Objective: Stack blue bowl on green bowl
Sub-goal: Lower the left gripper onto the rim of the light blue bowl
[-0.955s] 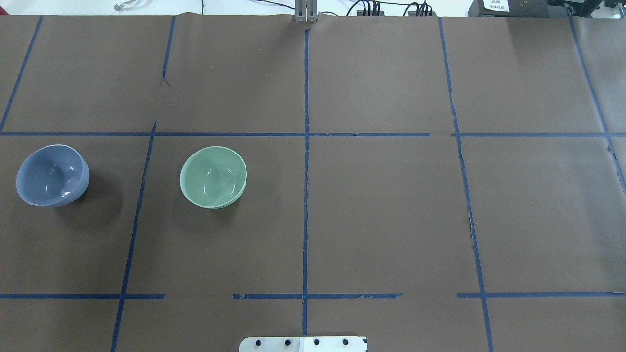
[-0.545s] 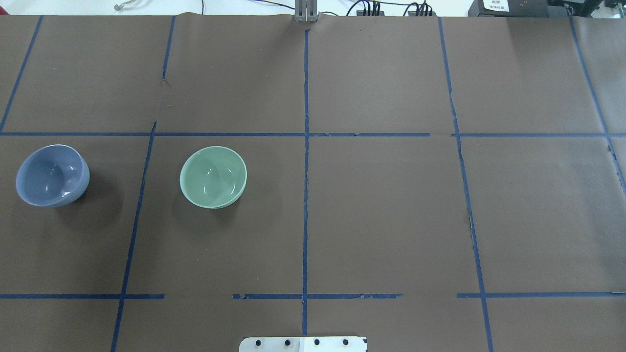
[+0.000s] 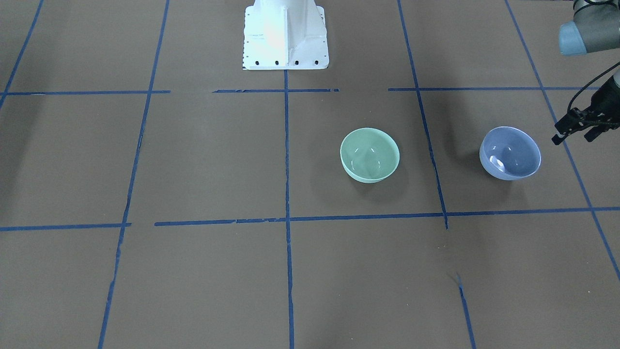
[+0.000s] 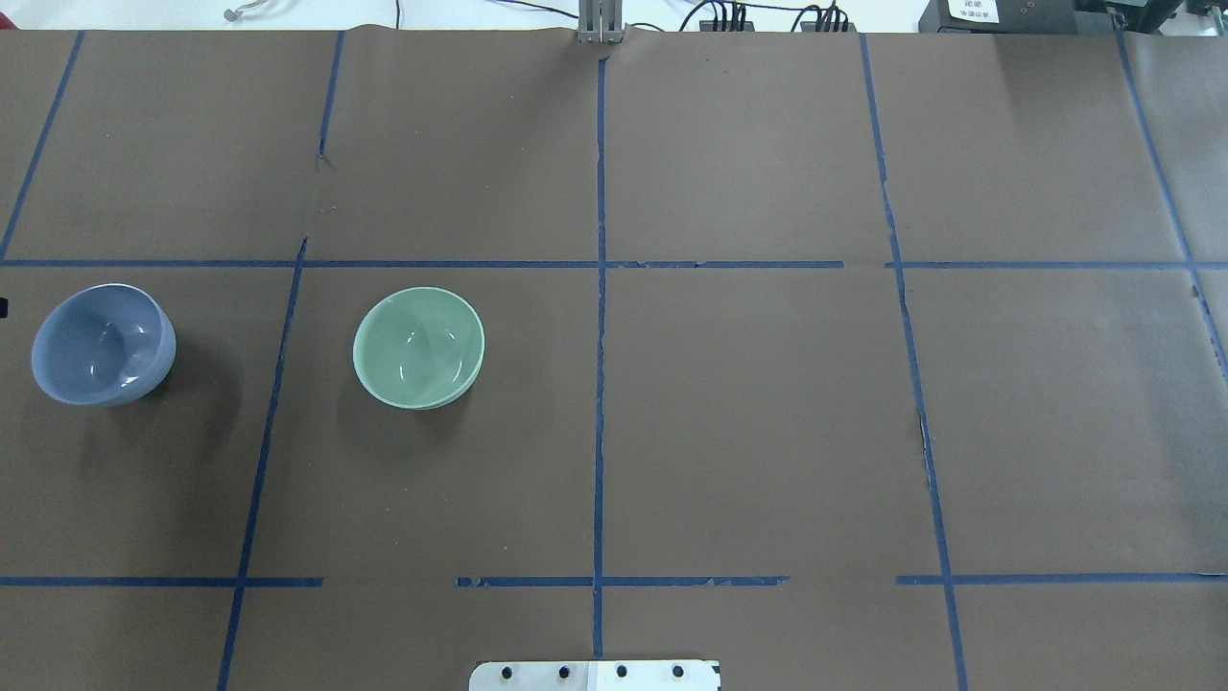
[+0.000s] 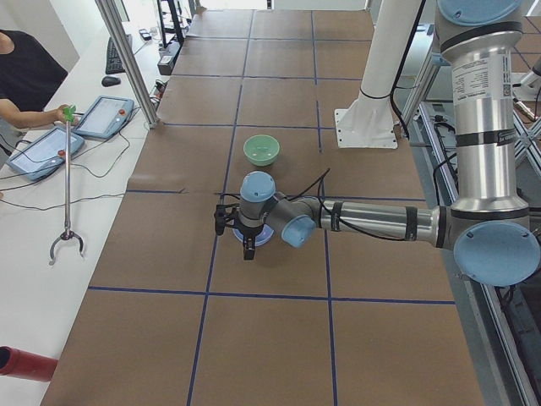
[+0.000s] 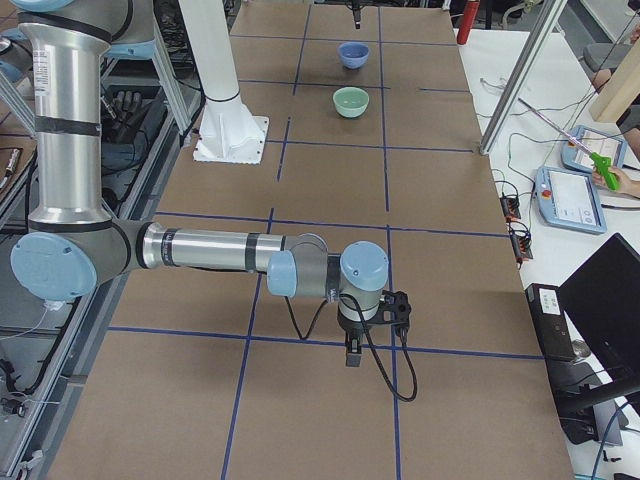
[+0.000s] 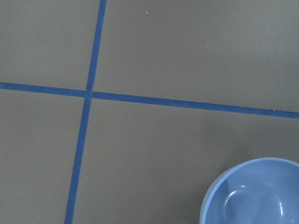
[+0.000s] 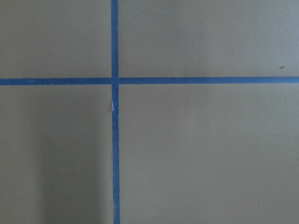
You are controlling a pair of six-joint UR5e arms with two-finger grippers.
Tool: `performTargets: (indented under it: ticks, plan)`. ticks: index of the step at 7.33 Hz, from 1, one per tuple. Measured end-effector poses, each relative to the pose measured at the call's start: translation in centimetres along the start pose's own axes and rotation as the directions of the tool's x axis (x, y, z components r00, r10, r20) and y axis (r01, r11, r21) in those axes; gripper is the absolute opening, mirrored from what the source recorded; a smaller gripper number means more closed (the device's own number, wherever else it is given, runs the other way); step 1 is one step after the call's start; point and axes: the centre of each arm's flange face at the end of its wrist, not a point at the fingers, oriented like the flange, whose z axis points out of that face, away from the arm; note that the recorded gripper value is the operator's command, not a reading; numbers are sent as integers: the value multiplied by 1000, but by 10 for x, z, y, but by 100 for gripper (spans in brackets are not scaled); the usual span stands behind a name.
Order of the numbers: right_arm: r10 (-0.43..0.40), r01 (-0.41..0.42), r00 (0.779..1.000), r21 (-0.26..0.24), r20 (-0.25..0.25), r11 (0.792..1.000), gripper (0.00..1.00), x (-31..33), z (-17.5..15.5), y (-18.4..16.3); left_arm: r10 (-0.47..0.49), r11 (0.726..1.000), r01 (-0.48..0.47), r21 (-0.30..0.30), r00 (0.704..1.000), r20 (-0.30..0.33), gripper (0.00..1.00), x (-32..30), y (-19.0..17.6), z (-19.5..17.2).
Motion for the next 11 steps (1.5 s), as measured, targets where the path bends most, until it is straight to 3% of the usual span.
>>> performTargets:
  ticks: [4, 9, 10, 11]
  plan:
    - [-1, 1, 1000, 1, 1, 1000, 100, 0, 0, 0, 41, 997, -41, -67, 999, 0, 100, 23, 7, 42]
    - [-1, 1, 1000, 1, 0, 1000, 100, 0, 0, 0, 63, 993, -62, -96, 998, 4, 100, 24, 12, 62]
    - [-1, 1, 1000, 1, 0, 1000, 100, 0, 0, 0, 68, 993, -67, -94, 998, -1, 85, 21, 12, 66]
    - [-1, 1, 1000, 1, 0, 1000, 100, 0, 0, 0, 69, 993, -69, -92, 998, -4, 48, 18, 13, 68]
